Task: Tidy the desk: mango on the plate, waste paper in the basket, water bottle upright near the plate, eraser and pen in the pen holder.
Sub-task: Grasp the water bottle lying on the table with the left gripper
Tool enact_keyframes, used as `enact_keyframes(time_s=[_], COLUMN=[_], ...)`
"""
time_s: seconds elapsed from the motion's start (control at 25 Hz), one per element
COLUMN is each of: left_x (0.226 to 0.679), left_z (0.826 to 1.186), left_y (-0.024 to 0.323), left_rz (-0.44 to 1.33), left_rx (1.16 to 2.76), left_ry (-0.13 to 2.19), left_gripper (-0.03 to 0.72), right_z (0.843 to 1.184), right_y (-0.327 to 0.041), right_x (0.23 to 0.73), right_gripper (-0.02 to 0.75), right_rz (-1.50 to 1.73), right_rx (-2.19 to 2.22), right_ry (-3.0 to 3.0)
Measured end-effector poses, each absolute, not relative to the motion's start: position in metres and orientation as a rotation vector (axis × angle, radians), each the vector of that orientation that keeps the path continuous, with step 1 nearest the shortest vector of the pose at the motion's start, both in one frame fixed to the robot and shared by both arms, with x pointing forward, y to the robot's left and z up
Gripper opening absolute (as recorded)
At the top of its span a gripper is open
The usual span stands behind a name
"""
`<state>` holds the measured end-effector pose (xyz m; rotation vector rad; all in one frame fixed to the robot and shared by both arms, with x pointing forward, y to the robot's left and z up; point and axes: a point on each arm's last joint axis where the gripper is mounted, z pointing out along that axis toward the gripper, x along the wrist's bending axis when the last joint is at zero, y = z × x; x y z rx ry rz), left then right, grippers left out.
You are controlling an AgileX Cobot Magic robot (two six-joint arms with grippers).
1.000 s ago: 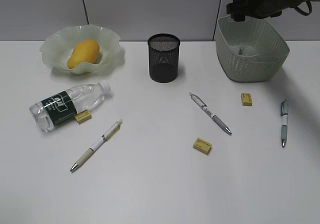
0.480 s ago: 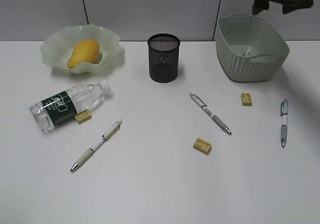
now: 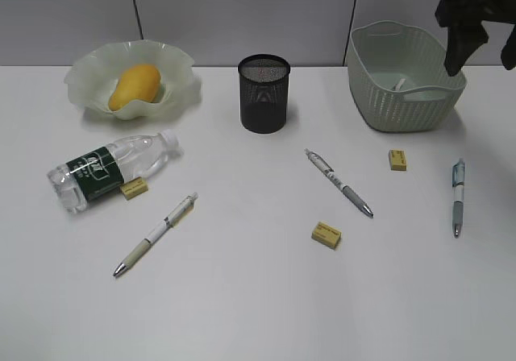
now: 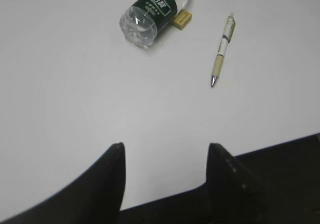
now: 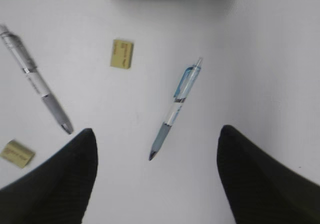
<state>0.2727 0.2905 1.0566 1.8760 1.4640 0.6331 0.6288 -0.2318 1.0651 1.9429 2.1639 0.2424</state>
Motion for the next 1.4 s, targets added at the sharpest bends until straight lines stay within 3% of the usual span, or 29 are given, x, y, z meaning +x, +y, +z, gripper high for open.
enact_keyframes(time_s=[0.32,0.6,1.04,1.4], left_x=[0.273,0.273,0.273,0.273], left_z=[1.057,1.057,1.057,1.057], left_y=[0.290,0.290,0.290,0.290], left_rz=[0.633,0.633,0.633,0.633], left_rx=[1.876,1.876,1.876,1.876], left_ry=[1.464,1.464,1.464,1.464], left_gripper=[0.397,0.397,0.397,0.396], right_z=[1.103,1.111,1.095,1.070], right_y=[-0.233,-0.251,-0.277,-0.292], right_x=[0.558,0.462,0.330,0.266], right_gripper=[0.562,0.561,0.550,0.551], right_rz=[0.424,0.468,0.808,0.958], right_rx=[1.948,1.919,1.722,1.567], right_ry=[2.222,2.209,1.988,1.828])
